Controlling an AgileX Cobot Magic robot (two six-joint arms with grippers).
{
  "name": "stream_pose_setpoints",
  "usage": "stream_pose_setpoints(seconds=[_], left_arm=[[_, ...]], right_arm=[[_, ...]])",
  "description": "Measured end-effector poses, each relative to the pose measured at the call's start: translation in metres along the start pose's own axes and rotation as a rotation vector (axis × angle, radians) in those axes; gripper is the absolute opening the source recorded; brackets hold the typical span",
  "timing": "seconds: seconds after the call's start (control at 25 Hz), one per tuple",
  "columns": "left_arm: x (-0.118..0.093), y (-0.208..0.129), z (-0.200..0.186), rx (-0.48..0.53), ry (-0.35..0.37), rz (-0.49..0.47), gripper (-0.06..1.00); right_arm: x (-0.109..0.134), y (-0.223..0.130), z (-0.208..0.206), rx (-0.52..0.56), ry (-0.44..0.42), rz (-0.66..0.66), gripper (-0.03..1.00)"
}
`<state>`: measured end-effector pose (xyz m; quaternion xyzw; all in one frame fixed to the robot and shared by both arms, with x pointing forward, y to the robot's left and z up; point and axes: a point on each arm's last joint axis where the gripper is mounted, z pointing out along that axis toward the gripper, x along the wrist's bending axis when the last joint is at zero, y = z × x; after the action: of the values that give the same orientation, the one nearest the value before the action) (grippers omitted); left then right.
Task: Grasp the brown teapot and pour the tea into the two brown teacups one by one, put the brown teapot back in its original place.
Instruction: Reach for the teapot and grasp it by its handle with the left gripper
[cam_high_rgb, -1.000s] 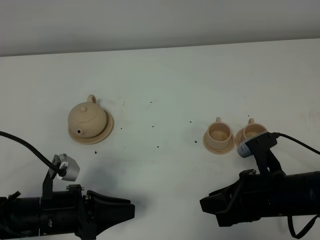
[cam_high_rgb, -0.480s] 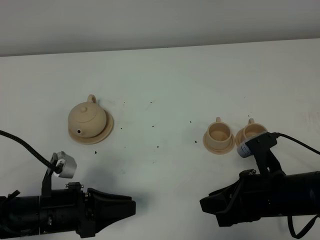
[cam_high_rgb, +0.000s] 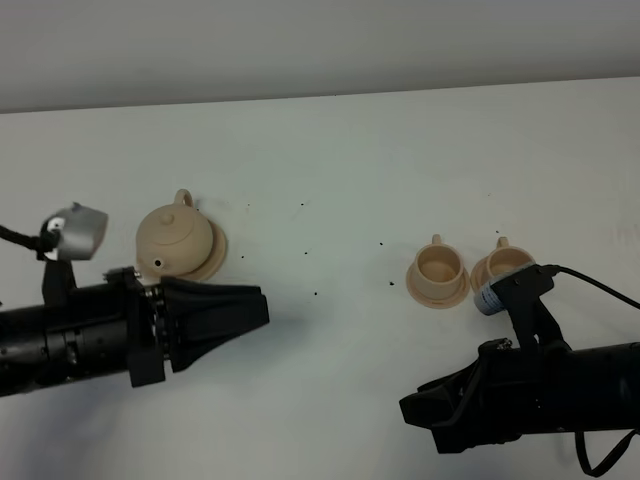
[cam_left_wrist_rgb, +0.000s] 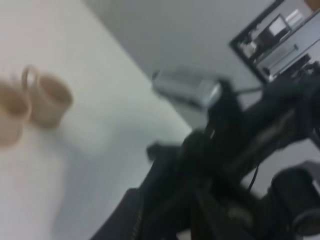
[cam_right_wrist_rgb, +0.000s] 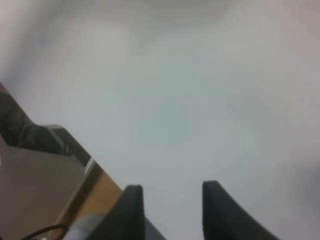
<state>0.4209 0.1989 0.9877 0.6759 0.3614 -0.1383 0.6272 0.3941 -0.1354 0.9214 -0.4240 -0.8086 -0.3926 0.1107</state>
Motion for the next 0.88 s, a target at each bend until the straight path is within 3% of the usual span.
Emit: stream_pose_setpoints(seconds=[0.16, 0.36, 0.52, 0.72, 0.88], left_arm=[[-0.028, 0.023, -0.012, 0.02, 0.086, 0.102, 0.28], [-0.048, 0.03, -0.035, 0.039, 0.352, 0.195, 0.28], [-0.05, 0.028, -0.049, 0.035, 0.518, 0.19, 0.28], [-0.043, 0.025, -0.055, 0.075, 0.625, 0.153, 0.28], [-0.041, 0.025, -0.057, 0.076, 0.658, 0.15, 0.28]], right_arm=[[0.002, 0.009, 0.0, -0.024, 0.007, -0.015, 0.31], [0.011, 0.025, -0.01, -0.076, 0.007, -0.076, 0.31], [0.019, 0.032, -0.035, -0.129, -0.075, -0.131, 0.31], [0.032, 0.031, -0.073, -0.175, -0.175, -0.181, 0.31], [0.041, 0.023, -0.101, -0.101, -0.262, -0.178, 0.31]])
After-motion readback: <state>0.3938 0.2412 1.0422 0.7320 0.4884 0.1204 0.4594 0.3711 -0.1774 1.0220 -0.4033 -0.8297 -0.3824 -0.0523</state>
